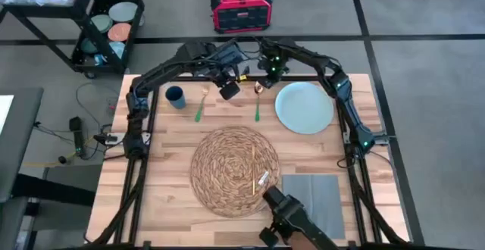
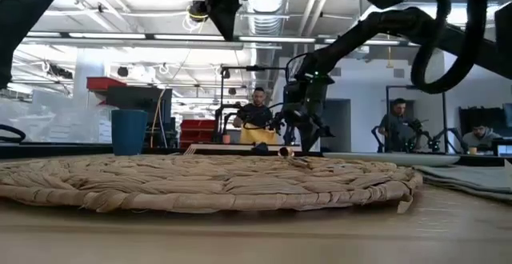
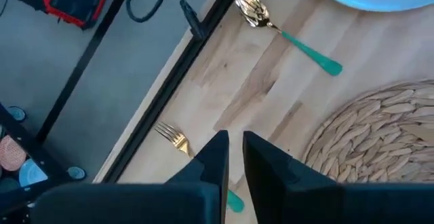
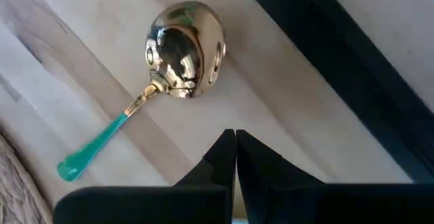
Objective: Set table place
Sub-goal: Put the green spoon on the brown placemat to the right of the gold table knife
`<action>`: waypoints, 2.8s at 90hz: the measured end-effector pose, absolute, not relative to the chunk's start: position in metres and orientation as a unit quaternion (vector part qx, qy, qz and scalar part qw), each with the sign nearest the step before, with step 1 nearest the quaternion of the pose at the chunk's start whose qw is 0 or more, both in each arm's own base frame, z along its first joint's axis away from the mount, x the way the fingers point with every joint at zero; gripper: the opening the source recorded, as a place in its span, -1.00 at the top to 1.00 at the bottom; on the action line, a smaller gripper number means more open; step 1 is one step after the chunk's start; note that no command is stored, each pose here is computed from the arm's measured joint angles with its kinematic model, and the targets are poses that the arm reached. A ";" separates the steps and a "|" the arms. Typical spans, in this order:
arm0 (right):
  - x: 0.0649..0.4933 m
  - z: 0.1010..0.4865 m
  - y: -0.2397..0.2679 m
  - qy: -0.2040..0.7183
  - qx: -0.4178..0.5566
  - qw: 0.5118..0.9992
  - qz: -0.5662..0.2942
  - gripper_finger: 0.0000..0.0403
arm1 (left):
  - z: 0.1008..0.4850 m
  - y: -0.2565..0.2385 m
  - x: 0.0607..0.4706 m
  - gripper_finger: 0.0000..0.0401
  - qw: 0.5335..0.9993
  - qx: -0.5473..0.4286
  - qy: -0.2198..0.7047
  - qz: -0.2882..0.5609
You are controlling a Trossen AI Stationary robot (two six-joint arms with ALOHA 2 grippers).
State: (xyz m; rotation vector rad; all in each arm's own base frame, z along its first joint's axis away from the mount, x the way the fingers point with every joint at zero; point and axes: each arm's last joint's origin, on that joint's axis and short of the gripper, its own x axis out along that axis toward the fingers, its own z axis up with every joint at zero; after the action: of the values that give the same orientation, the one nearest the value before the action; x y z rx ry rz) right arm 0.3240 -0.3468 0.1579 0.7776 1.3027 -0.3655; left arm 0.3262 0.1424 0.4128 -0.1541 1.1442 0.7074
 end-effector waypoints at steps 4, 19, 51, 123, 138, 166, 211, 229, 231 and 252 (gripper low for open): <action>0.325 0.158 -0.348 0.583 0.349 0.715 -0.167 1.00 | 0.417 0.141 0.323 0.86 0.782 -0.072 0.526 0.328; 0.327 0.149 -0.350 0.587 0.379 0.696 -0.167 1.00 | 0.430 0.136 0.310 0.86 0.793 -0.068 0.509 0.328; 0.369 0.152 -0.340 0.559 0.403 0.713 -0.129 1.00 | 0.455 0.125 0.285 0.86 0.813 -0.063 0.475 0.331; 0.328 0.210 -0.369 0.528 0.307 0.779 -0.139 0.90 | 0.465 0.120 0.273 0.86 0.822 -0.045 0.466 0.324; 0.337 0.211 -0.366 0.521 0.290 0.791 -0.135 0.60 | 0.466 0.119 0.272 0.86 0.823 -0.039 0.467 0.321; 0.335 0.204 -0.369 0.546 0.282 0.764 -0.196 0.03 | 0.466 0.119 0.272 0.86 0.823 -0.039 0.467 0.321; 0.333 0.197 -0.364 0.551 0.329 0.746 -0.180 0.14 | 0.466 0.119 0.272 0.86 0.823 -0.044 0.465 0.323; 0.339 0.189 -0.357 0.558 0.329 0.742 -0.172 0.14 | 0.466 0.119 0.272 0.86 0.823 -0.049 0.463 0.325; 0.340 0.186 -0.356 0.560 0.330 0.741 -0.170 0.14 | 0.466 0.119 0.272 0.86 0.823 -0.050 0.463 0.326; 0.345 0.166 -0.345 0.580 0.332 0.728 -0.155 0.14 | 0.466 0.118 0.273 0.86 0.825 -0.052 0.462 0.322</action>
State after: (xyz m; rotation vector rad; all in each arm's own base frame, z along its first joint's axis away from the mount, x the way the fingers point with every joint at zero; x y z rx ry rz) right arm 0.3454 -0.3449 0.1664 0.7310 1.2770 -0.3417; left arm 0.2726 0.1180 0.4663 -0.1098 0.9831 0.6845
